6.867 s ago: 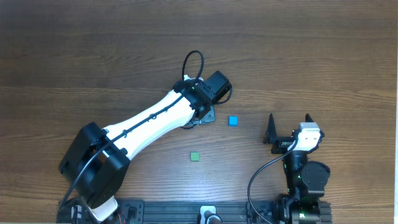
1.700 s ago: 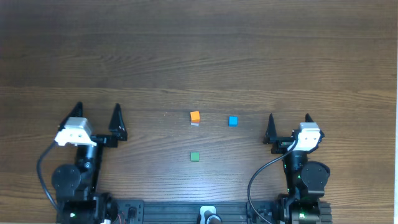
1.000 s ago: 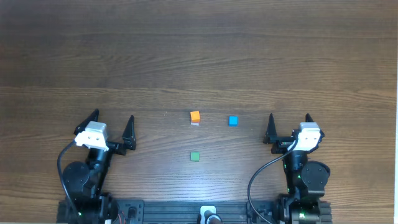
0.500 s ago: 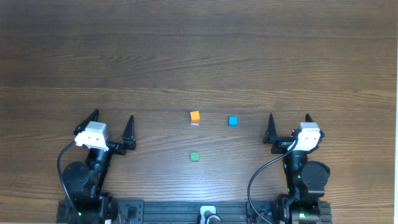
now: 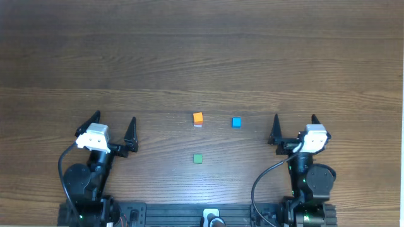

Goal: Stack Cubes

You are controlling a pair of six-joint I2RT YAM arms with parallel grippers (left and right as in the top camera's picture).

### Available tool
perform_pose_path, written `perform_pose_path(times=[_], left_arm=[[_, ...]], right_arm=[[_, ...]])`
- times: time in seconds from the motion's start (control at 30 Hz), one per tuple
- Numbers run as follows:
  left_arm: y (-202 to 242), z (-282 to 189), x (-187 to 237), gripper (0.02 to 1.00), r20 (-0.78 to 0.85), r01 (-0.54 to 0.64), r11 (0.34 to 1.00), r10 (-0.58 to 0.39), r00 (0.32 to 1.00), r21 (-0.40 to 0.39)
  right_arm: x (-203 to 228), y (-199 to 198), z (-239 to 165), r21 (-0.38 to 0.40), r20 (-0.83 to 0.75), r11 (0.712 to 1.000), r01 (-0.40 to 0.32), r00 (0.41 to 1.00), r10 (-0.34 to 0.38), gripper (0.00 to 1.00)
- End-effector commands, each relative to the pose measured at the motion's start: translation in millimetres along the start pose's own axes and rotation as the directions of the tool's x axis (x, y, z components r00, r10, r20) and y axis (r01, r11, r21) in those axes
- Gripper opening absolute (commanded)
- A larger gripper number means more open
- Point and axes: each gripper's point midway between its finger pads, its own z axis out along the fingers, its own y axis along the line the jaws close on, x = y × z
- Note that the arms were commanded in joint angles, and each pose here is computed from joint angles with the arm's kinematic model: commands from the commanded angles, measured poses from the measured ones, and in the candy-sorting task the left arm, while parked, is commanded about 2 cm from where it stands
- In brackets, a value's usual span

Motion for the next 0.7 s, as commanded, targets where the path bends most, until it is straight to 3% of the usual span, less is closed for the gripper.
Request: perform_pose_path(times=[0.03,0.13,0.23,0.4,0.53,0.7], left_arm=[[-1.4,-0.4,0.0,0.998,0.005,-0.013,1.0,0.013,1.0,0.01],[-1.4,-0.4,0.0,1.0,0.005,-0.013,1.0,0.013,1.0,0.01],[-1.4,-0.4,0.0,1.0,0.005,-0.013,1.0,0.013,1.0,0.01],[-1.4,-0.4,0.0,1.0,0.005,-0.013,1.0,0.013,1.0,0.01],[-1.4,-0.4,0.0,1.0,0.005,-0.013,1.0,0.013,1.0,0.01],[-1.4,-0.4,0.0,0.998,0.005,-0.013,1.0,0.013,1.0,0.01]], right_arm=[[-26.6,9.0,-2.0,-0.081,0.096,0.964,-0.252,0.961,0.259,0.991],[-47.1,26.7,-7.1,-0.215,0.125,0.914,-0.343,0.919,0.374,0.991],[-68.4,46.3,-16.8,-0.36,0.136,0.854,-0.376,0.884,0.447,0.993],[-100.5,79.3,-41.0,-0.567,0.069,0.719,-0.401,0.847,0.527,0.993],[-123.5,97.5,-60.2,-0.653,0.011,0.649,-0.391,0.851,0.524,0.991],[-143.2,112.2,-75.0,-0.657,-0.135,0.603,-0.452,0.858,0.496,0.991]])
